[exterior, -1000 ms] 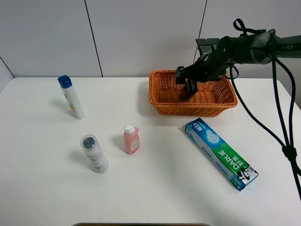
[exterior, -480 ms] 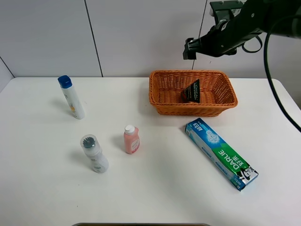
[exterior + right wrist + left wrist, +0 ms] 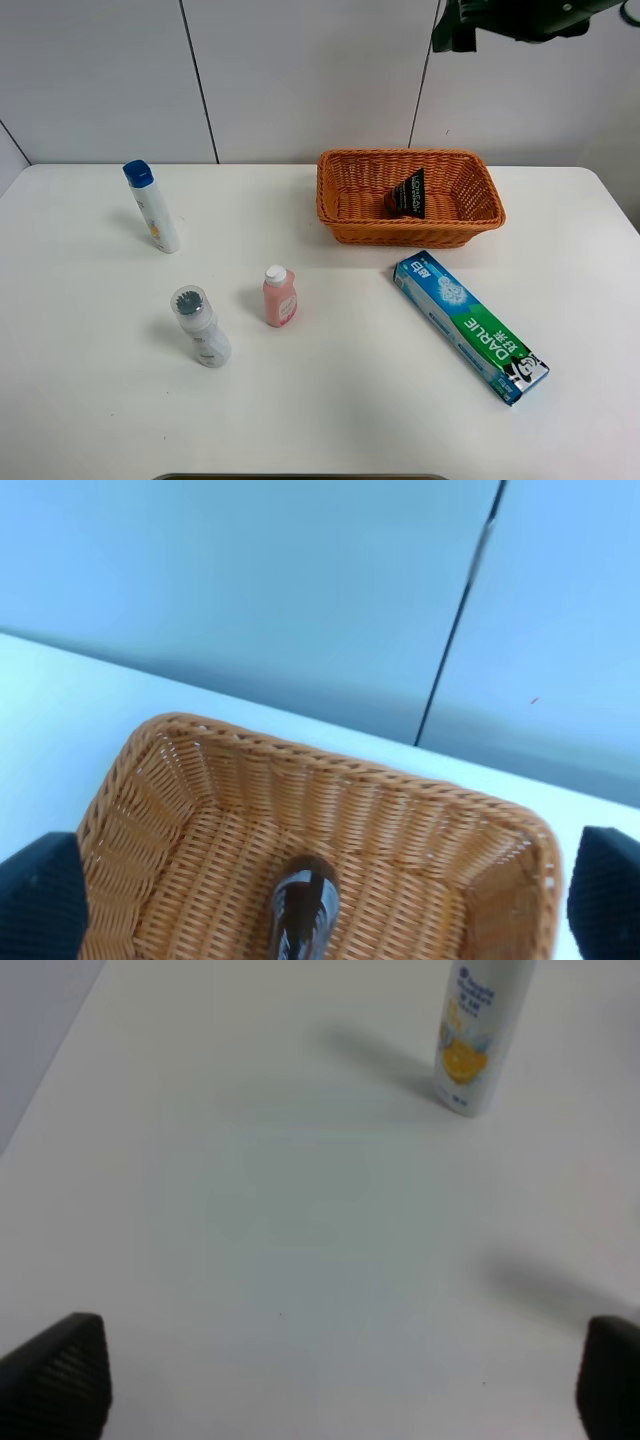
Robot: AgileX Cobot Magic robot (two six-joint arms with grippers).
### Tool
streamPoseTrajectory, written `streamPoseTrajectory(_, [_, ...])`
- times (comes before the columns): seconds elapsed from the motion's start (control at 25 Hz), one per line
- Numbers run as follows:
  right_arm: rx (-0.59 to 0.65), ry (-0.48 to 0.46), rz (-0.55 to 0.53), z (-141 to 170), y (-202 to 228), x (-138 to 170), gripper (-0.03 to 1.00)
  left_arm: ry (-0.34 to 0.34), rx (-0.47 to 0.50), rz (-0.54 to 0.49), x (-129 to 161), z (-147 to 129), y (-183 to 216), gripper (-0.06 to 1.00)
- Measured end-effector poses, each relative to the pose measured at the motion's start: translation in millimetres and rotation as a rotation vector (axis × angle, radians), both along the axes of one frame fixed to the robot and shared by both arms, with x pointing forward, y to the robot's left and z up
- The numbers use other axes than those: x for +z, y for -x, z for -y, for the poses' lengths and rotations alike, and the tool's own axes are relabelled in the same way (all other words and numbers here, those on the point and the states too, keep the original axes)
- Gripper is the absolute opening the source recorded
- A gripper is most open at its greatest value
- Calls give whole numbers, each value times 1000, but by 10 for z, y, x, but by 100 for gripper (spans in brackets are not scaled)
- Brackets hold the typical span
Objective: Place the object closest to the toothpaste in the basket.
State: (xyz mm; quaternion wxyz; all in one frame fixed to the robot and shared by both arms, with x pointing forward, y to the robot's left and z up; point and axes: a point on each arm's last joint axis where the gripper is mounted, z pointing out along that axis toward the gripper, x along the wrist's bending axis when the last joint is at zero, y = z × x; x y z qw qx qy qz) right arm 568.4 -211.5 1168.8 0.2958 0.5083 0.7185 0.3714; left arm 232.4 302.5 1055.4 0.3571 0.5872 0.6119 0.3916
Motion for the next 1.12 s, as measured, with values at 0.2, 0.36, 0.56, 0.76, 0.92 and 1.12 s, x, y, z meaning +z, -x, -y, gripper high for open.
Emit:
streamPoseTrajectory(0.2, [1, 17, 16, 108, 384, 303, 99, 0, 0, 0, 0, 0, 0, 94])
streamPoseTrajectory(0.36, [0, 31, 15, 207, 738, 509, 99, 0, 0, 0, 0, 0, 0, 94])
streamPoseTrajectory(0.56, [-3, 37, 32, 323, 1165, 716, 99, 0, 0, 0, 0, 0, 0, 94])
streamPoseTrajectory(0.76, [-4, 29, 63, 430, 1581, 877, 99, 0, 0, 0, 0, 0, 0, 94])
streamPoseTrajectory(0.92, [-11, -3, 152, 545, 2028, 1044, 99, 0, 0, 0, 0, 0, 0, 94])
streamPoseTrajectory(1.12, [-68, -61, 233, 765, 2761, 1142, 99, 0, 0, 0, 0, 0, 0, 94])
